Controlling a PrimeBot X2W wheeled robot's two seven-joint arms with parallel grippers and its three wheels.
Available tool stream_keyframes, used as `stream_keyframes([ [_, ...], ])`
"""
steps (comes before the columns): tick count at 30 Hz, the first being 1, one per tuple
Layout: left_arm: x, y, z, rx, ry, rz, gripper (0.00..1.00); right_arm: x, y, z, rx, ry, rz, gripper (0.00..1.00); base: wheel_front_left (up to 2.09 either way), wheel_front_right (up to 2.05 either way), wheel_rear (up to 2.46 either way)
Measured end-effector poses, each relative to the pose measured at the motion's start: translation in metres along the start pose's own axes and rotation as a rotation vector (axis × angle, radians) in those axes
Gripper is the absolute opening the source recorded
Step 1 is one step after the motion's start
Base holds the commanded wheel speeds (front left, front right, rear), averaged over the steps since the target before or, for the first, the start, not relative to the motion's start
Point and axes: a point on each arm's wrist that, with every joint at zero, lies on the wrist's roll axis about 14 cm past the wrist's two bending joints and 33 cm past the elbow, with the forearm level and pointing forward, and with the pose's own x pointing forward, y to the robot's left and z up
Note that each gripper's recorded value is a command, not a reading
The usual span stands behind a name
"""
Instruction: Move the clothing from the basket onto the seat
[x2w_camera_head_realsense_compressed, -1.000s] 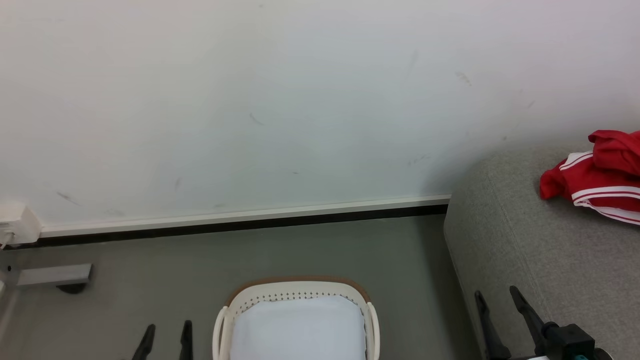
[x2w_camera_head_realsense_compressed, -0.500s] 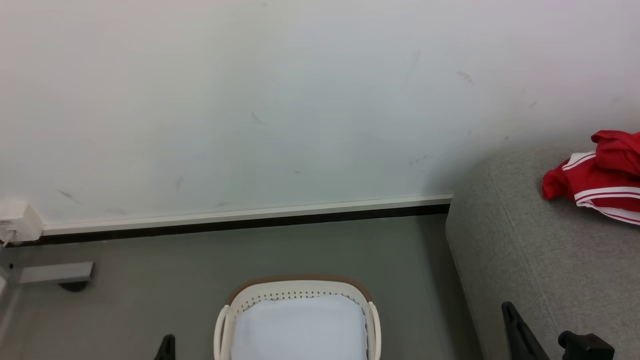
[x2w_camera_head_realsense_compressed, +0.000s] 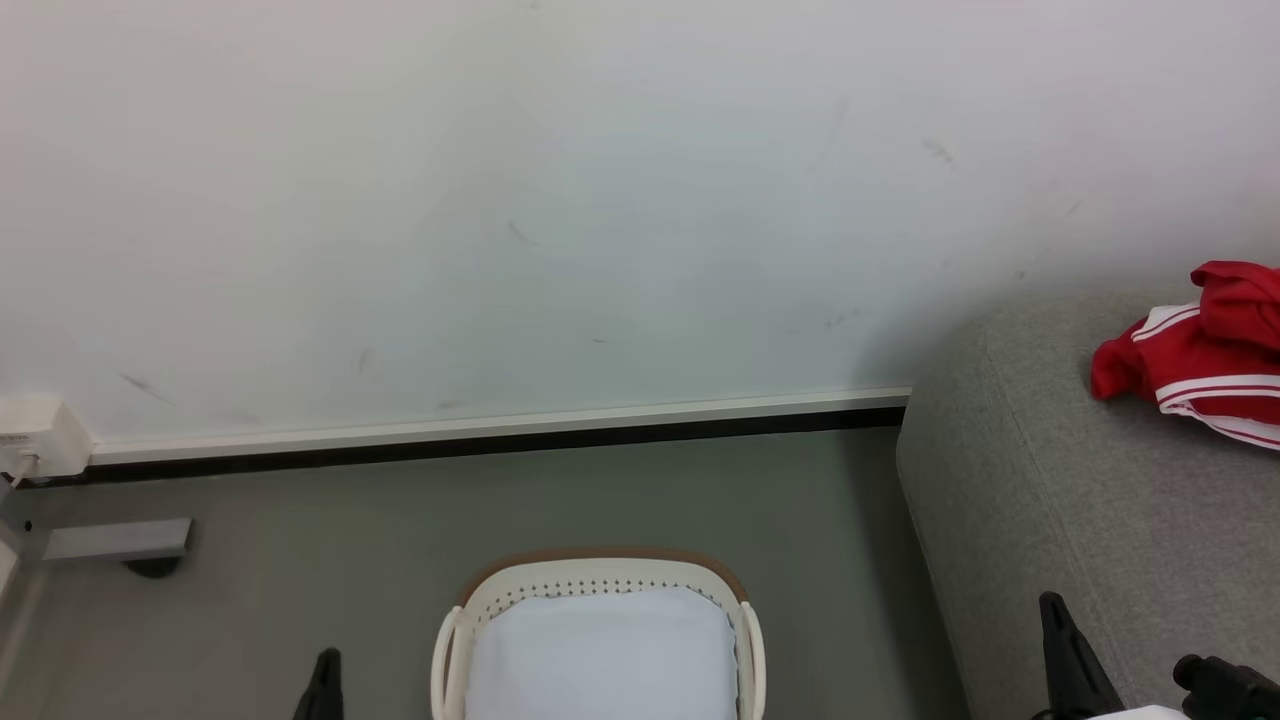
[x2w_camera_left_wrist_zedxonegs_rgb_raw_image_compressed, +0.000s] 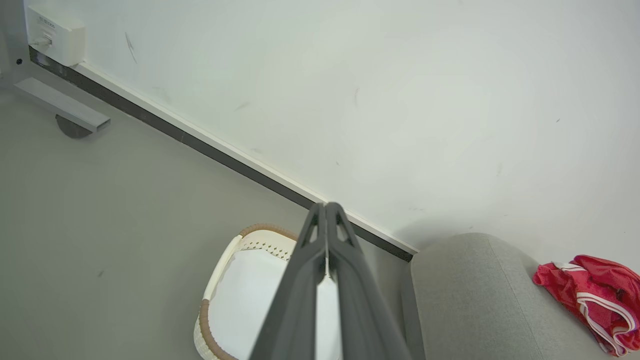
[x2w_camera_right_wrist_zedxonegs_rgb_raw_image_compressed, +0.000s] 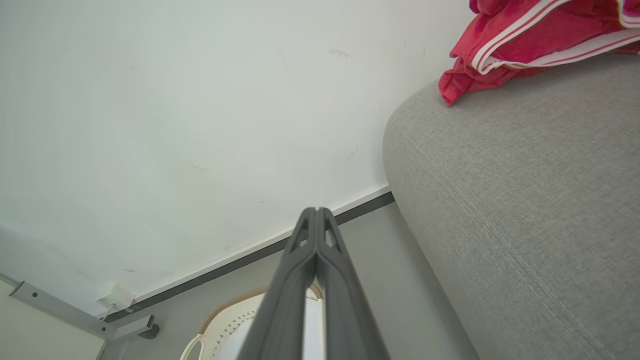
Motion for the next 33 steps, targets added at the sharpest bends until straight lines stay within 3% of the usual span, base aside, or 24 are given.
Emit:
stream_keyframes([
  [33, 0.014, -0.002, 0.018, -0.431, -0.017, 0.008, 0.00, 0.009, -0.007, 0.020, 0.423, -0.031, -0.029, 0.00, 0.00, 0.00, 0.00],
])
